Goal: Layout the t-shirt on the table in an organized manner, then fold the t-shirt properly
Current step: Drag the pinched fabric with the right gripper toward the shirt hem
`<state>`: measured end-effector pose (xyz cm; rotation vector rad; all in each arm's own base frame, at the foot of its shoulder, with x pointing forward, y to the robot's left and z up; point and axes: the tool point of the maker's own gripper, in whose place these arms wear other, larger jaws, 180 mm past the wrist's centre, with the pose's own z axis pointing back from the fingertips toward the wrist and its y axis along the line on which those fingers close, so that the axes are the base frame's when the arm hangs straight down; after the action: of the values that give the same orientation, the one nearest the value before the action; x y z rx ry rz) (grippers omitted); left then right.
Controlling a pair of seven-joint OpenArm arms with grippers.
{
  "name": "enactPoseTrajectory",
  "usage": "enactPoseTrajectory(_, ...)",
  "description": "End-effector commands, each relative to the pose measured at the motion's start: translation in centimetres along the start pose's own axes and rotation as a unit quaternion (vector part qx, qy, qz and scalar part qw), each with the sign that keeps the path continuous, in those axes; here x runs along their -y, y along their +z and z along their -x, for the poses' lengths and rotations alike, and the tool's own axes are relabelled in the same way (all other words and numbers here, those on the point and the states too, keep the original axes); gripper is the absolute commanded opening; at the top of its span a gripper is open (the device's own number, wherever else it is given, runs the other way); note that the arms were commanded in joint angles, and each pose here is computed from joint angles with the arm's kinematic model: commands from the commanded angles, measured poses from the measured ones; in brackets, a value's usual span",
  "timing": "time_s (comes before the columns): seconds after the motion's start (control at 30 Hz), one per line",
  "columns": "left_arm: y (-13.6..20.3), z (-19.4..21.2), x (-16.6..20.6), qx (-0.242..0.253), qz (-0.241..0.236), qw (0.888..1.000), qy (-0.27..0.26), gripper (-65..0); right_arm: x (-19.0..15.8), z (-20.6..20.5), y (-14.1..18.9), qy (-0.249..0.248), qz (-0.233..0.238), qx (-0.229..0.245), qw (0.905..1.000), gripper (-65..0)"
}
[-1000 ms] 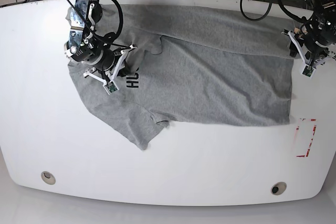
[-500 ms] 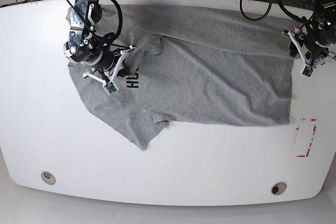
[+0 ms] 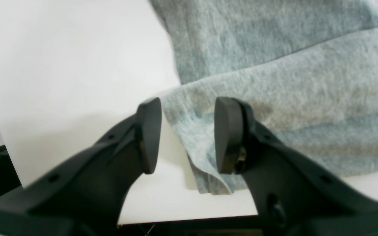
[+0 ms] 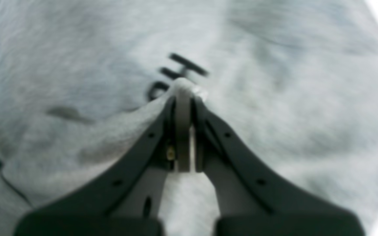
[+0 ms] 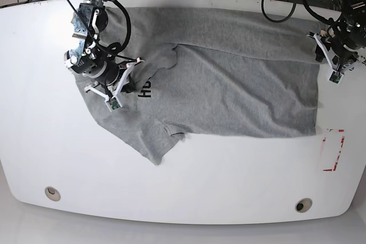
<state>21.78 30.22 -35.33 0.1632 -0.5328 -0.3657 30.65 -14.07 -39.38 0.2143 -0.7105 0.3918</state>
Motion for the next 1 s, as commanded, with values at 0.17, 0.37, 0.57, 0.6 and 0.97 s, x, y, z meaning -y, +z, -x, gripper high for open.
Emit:
enactPoseTrajectory(0.17, 0.5, -0.3, -0.5, 0.007, -0.007, 1.0, -0.008, -39.6, 1.1, -2.2, 0.6, 0.011, 0.012, 0.032, 0.9994, -64.8)
enactPoseTrajectory(0.37, 0.4, -0.3, -0.4, 0.007, -0.006, 1.0, -0.008, -39.6, 1.1, -2.2, 0.6, 0.012, 0.012, 0.032, 0.9994, -52.2)
enactPoseTrajectory(0.57, 0.5, -0.4, -0.5, 0.009, -0.007, 1.0, -0.008, -39.6, 1.3, -2.9, 1.1, 0.019, 0.019, 0.04, 0.9988, -26.0)
enactPoseTrajectory(0.6, 0.5, -0.5, -0.5, 0.009, -0.007, 1.0, -0.008, -39.6, 1.4, -3.1, 1.3, 0.022, 0.021, 0.042, 0.9987, -22.0)
enactPoseTrajectory(0.97, 0.8, -5.2, -2.4, 0.067, -0.032, 0.997, -0.002, -39.6, 7.3, -5.1, 2.4, 0.012, 0.071, 0.053, 0.996, -17.1)
